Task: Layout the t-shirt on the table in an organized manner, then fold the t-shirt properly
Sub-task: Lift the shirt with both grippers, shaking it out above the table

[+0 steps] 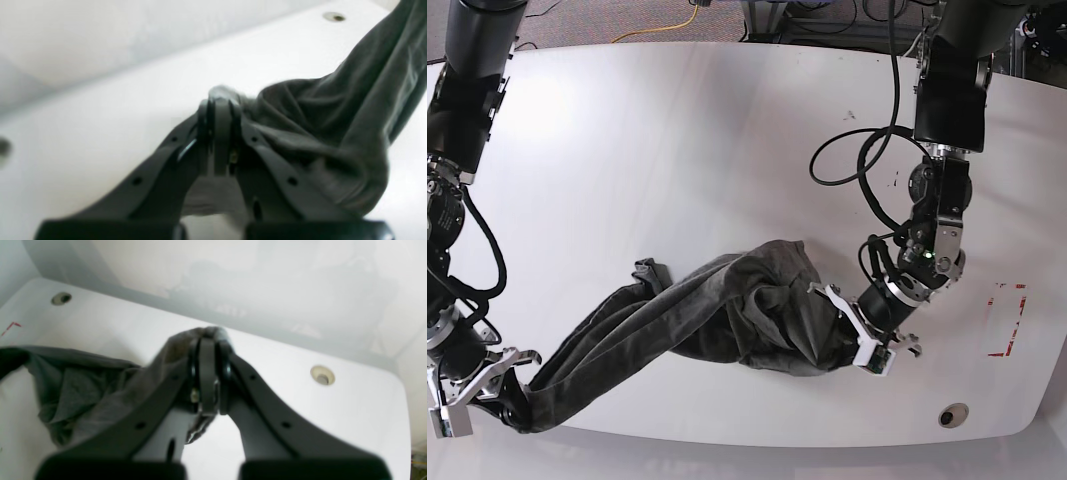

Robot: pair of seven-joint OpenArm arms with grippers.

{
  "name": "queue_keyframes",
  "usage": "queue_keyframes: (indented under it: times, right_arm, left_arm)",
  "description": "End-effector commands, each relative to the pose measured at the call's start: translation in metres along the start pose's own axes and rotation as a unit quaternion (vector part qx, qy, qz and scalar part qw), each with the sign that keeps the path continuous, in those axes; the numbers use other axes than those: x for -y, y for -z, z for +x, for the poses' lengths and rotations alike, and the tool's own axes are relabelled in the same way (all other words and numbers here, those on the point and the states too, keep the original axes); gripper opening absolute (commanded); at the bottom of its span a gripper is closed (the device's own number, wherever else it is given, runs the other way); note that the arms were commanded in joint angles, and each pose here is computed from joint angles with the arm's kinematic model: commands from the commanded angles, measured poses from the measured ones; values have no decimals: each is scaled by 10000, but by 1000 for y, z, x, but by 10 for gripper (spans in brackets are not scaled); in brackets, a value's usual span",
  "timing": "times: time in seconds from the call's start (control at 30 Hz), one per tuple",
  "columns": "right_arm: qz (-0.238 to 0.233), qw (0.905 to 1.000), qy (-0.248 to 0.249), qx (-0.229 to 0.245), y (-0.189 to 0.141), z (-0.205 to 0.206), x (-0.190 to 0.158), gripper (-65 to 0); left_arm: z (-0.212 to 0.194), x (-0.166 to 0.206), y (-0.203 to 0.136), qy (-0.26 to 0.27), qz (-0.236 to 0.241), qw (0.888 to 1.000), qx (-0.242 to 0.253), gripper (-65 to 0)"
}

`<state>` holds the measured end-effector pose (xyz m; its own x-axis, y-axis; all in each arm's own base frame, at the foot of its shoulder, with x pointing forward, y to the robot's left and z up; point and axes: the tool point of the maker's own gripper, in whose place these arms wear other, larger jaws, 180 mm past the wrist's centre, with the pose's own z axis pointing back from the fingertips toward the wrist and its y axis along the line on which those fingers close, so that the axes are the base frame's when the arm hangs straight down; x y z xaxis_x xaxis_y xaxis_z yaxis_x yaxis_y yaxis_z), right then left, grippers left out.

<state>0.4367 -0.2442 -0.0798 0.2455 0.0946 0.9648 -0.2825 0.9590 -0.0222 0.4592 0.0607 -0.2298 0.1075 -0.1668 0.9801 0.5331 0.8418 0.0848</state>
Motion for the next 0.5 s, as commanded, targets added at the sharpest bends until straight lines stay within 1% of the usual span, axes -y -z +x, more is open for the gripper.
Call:
queue_keyframes:
  times: [0.0, 0.1, 0.27, 0.47]
  right_arm:
    - [-201, 9990, -143, 367, -9, 32, 19, -647]
    - [-264, 9988, -95, 410, -9, 39, 28, -647]
    - [-411, 9980, -46, 476, -13, 51, 44, -647]
    - [-443, 9972, -89, 600, -16, 68, 55, -647]
  left_arm:
    - [54, -14, -5, 331, 76, 9974, 635, -650]
    - [73, -24, -11, 599, 166, 9955, 710, -650]
    - [118, -50, -29, 972, 513, 9896, 927, -650]
    - [175, -73, -55, 1239, 966, 9780, 1372, -650]
